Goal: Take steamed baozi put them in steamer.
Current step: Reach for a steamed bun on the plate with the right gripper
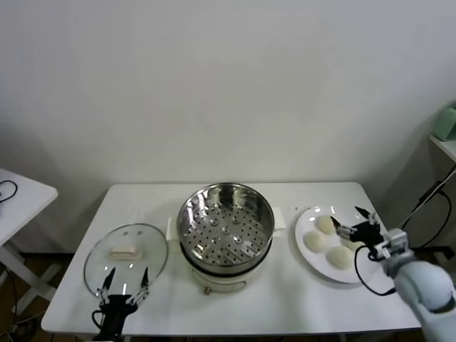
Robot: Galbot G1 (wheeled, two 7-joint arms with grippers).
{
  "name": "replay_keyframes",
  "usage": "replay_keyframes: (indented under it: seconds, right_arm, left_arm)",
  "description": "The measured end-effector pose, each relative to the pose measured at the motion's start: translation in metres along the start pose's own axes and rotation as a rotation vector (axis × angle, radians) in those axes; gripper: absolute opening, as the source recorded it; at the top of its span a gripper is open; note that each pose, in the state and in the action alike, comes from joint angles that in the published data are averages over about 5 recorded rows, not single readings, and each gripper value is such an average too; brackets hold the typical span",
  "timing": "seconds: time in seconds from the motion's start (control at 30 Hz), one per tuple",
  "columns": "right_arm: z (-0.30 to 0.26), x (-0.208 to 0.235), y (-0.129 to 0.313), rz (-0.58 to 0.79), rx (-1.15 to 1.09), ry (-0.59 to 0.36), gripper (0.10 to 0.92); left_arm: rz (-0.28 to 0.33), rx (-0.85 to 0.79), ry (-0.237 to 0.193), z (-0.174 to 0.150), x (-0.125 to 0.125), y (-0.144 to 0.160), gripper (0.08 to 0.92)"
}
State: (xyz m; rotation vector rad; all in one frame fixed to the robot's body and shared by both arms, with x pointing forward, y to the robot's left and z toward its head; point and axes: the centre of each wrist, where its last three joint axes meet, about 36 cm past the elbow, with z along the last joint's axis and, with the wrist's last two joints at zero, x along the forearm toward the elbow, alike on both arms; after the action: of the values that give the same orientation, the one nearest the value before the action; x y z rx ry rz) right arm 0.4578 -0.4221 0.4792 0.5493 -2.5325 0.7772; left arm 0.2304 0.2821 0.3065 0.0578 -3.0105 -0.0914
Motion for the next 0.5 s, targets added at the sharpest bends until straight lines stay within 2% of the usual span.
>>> replay_keyframes:
  seconds: [0.5]
  right_arm:
    - [-0.067,-0.079,-0.087,-0.432,0.568,0.252,0.823]
  left_arm:
    - [0.005,-0.015,-0.003,0.001,0.003,-0.001,0.823]
